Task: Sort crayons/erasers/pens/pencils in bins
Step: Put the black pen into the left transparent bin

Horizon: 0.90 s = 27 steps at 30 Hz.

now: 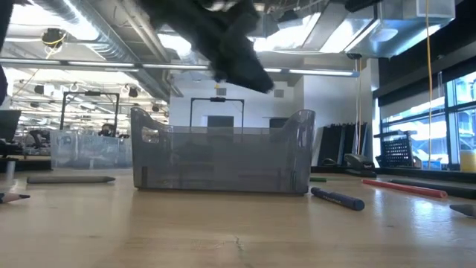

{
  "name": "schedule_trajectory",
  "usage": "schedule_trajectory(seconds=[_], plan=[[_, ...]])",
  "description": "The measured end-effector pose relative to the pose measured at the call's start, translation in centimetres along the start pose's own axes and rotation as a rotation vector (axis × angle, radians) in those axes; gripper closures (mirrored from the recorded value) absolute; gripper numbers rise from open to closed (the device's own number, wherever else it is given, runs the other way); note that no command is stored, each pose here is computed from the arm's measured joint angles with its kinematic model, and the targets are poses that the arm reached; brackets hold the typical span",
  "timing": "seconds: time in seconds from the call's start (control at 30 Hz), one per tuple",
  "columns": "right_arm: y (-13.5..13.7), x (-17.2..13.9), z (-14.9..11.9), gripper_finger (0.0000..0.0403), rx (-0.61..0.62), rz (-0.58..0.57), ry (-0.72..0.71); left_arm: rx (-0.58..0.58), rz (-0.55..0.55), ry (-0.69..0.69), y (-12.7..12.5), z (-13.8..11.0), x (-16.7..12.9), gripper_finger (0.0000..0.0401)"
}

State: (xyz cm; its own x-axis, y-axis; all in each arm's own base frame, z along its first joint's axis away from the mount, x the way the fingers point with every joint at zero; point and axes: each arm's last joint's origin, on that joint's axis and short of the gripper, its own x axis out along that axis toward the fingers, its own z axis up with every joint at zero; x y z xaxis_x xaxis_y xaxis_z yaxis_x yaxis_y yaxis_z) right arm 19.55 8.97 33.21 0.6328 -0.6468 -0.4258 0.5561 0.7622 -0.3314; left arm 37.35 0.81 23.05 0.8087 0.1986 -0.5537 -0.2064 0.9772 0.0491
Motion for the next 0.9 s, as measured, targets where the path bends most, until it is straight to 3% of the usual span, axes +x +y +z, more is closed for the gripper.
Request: schedule_trajectory(seconds=[0.3, 0.53, 0.77, 0.9], plan=[[-0.6, -0.1, -0.5, 0.0262, -0.04, -0.025, 0.027, 0.057, -0.13, -0.006, -1.7, 2.8, 5.4, 0.0293], [-1.0, -0.2, -0.9, 0.0262, -0.004, -0.045, 0.048, 0.09, -0.247, 0.038, -3.2, 4.2, 9.1, 0.0293], [-1.8, -0.3, -1.5, 0.0262, 0.045, -0.096, 0.086, 0.123, -0.295, -0.033, -5.0, 6.3, 10.6, 0.0293], [-2.0, -0.3, -1.6, 0.0262, 0.077, -0.107, 0.089, 0.082, -0.304, -0.055, -5.7, 6.9, 11.2, 0.0293]])
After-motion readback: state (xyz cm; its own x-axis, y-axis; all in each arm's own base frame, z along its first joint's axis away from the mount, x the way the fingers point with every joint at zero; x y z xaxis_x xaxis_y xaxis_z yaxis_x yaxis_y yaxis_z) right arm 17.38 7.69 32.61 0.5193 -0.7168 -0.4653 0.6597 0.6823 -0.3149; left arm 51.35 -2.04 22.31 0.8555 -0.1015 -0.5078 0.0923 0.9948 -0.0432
